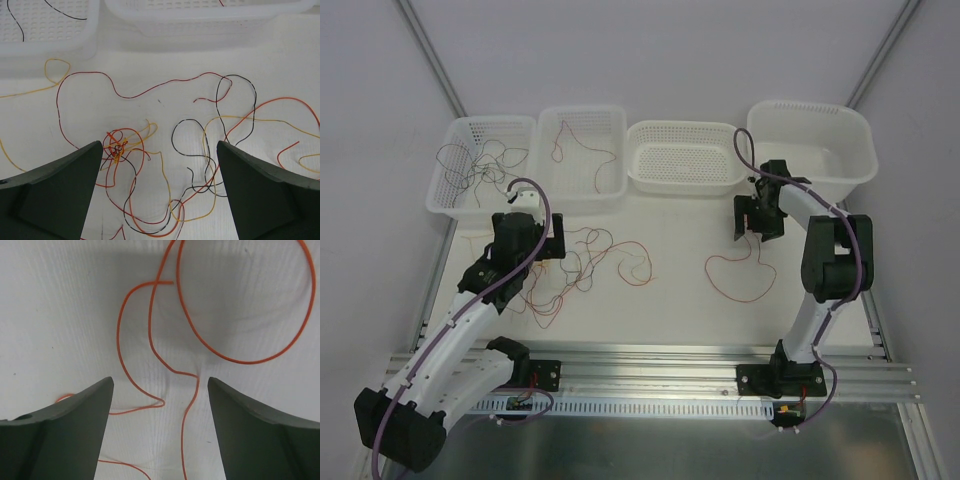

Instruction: Untangle the cables

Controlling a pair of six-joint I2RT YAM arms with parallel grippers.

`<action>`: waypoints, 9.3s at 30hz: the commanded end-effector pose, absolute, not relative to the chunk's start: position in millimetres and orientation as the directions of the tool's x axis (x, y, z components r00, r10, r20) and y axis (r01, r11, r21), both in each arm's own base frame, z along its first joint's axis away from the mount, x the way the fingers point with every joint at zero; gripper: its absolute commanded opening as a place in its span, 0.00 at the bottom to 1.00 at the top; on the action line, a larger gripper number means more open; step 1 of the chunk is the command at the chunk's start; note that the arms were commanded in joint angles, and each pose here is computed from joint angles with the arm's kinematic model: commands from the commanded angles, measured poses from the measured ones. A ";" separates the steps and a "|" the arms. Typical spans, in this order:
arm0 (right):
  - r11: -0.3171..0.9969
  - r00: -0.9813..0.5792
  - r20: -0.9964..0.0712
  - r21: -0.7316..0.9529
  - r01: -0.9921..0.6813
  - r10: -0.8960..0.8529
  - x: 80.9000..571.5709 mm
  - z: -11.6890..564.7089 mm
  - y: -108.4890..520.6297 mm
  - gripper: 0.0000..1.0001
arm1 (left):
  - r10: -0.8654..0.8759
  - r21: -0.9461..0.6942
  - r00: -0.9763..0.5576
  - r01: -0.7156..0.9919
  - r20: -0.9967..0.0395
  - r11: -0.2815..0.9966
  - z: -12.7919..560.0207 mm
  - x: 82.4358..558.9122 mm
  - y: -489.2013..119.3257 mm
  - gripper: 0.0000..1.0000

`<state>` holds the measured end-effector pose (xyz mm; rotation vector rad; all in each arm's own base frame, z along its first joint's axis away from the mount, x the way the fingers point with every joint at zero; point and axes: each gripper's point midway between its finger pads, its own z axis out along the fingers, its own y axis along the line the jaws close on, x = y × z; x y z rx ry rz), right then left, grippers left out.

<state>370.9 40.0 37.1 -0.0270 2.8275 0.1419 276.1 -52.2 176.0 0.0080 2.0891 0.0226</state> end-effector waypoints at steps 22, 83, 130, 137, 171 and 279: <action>0.973 -0.911 -0.342 -0.067 -0.219 -0.229 339.7 71.3 64.9 0.01 | -0.012 0.012 -0.460 -0.049 -0.888 0.999 183.8 280.2 -44.5 0.99; 0.873 -0.305 -0.933 -0.305 0.380 -0.192 573.9 343.9 -97.9 0.90 | 0.071 0.023 -0.598 0.087 -0.798 0.996 141.8 284.9 -69.1 0.99; 0.795 -0.796 -0.590 0.414 -0.444 -0.137 259.0 73.9 408.3 0.51 | -0.049 -0.078 -0.714 0.008 -0.698 0.997 116.7 281.1 -81.7 0.99; 0.864 -0.790 -0.602 0.331 -0.379 -0.116 279.8 45.5 402.0 0.47 | -0.047 -0.080 -0.742 0.009 -0.669 0.997 108.6 281.6 -84.8 0.99; 0.986 -0.647 -0.747 0.075 0.147 0.153 274.2 246.8 39.3 0.01 | -0.008 0.063 -0.839 -0.051 -0.544 0.997 73.1 277.9 -66.0 0.97; 0.230 -0.734 -0.647 0.697 -0.680 -0.208 206.5 147.6 429.8 0.01 | 0.096 -0.087 -0.774 0.191 -0.625 0.978 112.8 268.5 -121.3 0.46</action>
